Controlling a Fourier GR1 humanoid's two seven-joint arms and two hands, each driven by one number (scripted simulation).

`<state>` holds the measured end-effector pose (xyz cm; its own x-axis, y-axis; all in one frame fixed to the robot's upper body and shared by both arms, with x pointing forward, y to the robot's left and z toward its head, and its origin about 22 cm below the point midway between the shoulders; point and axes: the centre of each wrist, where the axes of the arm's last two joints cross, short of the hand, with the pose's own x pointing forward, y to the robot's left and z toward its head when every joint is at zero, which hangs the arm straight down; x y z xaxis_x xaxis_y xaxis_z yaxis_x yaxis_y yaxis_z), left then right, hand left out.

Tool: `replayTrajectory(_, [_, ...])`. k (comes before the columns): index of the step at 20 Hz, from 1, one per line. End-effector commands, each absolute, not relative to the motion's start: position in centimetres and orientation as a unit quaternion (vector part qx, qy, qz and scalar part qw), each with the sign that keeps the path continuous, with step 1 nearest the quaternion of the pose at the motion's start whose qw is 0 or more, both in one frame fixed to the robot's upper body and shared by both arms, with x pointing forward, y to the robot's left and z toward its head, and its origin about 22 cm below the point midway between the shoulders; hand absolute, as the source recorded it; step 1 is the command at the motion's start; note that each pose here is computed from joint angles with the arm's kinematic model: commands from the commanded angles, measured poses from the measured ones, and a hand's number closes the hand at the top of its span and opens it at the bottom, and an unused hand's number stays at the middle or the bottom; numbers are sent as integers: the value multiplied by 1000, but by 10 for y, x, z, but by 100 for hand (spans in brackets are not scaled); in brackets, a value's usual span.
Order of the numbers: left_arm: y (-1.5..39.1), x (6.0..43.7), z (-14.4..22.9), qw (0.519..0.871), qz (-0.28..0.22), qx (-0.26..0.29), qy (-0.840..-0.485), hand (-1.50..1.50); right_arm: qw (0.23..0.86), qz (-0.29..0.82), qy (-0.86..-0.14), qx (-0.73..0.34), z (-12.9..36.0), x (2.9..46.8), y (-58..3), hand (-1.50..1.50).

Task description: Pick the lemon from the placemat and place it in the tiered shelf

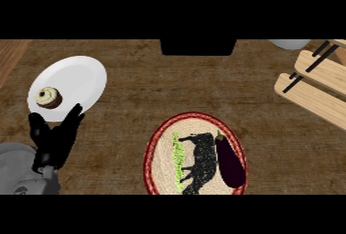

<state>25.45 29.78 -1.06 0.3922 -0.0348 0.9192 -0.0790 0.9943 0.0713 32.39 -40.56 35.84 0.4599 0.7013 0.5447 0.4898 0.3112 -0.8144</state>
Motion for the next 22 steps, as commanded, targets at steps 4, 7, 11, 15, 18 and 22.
replayTrajectory(4, [291, 260, -26, 847, 12, 42, -529, 0, 611, 77, -538, -576, 356, 335, -418, 150])
replayTrajectory(7, [302, 242, -34, 847, 23, 46, -528, 0, 609, 102, -536, -576, 352, 341, -416, 150])
replayTrajectory(11, [301, 237, -38, 846, 22, 43, -531, 0, 611, 94, -539, -572, 344, 352, -411, 150])
replayTrajectory(15, [293, 251, -18, 848, 20, 42, -528, 0, 614, 144, -497, -596, 359, 337, -431, 150])
replayTrajectory(18, [300, 244, -31, 847, 19, 37, -531, 0, 626, 5, -560, -542, 360, 338, -434, 150])
replayTrajectory(22, [314, 249, -20, 848, 18, 46, -527, 0, 613, -46, -578, -536, 346, 338, -439, -150])
